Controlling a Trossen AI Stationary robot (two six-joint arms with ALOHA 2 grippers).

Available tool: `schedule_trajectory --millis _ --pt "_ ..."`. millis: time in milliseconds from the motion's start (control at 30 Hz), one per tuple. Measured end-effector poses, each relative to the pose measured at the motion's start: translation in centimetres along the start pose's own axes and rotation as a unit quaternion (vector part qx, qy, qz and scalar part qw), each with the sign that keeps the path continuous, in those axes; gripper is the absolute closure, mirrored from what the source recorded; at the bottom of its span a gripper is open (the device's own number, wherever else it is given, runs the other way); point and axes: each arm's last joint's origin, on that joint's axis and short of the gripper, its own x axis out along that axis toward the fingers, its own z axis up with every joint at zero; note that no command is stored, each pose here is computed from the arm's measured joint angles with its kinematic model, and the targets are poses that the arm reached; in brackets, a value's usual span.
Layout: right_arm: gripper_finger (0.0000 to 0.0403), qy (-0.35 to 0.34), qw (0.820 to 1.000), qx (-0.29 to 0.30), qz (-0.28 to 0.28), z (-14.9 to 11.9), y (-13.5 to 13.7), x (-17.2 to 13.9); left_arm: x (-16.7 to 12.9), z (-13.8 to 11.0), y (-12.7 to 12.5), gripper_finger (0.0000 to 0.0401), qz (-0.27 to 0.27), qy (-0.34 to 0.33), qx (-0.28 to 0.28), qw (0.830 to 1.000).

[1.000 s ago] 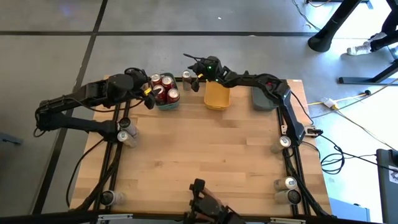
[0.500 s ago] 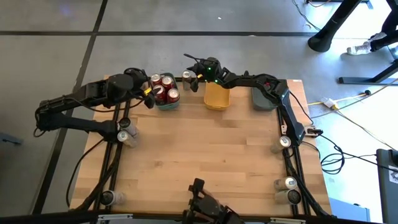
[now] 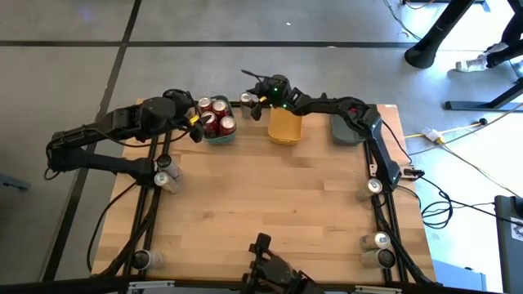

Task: Sort soda cans
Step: Put the top blue soda can into the yellow bin

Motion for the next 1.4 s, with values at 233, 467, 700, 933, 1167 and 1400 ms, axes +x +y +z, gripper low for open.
schedule_trajectory --millis 233,467,700,933,1167,1400 --pt "0.0183 -0.001 0.999 -0.024 -0.027 4.9 -0.1 -3.6 0.0 0.0 0.0 0.0081 0.0 0.0 -0.001 1.0" --pt "0.0178 0.004 0.998 -0.042 -0.049 9.8 0.1 -8.5 0.0 0.0 0.0 0.0081 0.0 0.0 -0.003 1.0" --pt "0.0183 0.048 0.997 -0.043 -0.052 12.0 -0.3 -13.2 0.0 -0.1 0.0 0.0081 0.0 0.004 -0.011 1.0" --pt "0.0184 0.075 0.996 -0.024 -0.044 12.2 -1.3 -16.8 -0.1 -0.4 -0.2 0.0081 -0.005 0.016 -0.016 1.0" --pt "0.0182 0.081 0.995 0.009 -0.051 7.9 -2.4 -18.1 -0.2 -0.4 -0.2 0.0081 -0.006 0.016 -0.027 1.0" --pt "0.0183 0.049 0.996 0.01 -0.075 3.8 -2.0 -17.4 -0.2 -0.3 -0.3 0.0081 -0.008 0.01 -0.034 0.999"
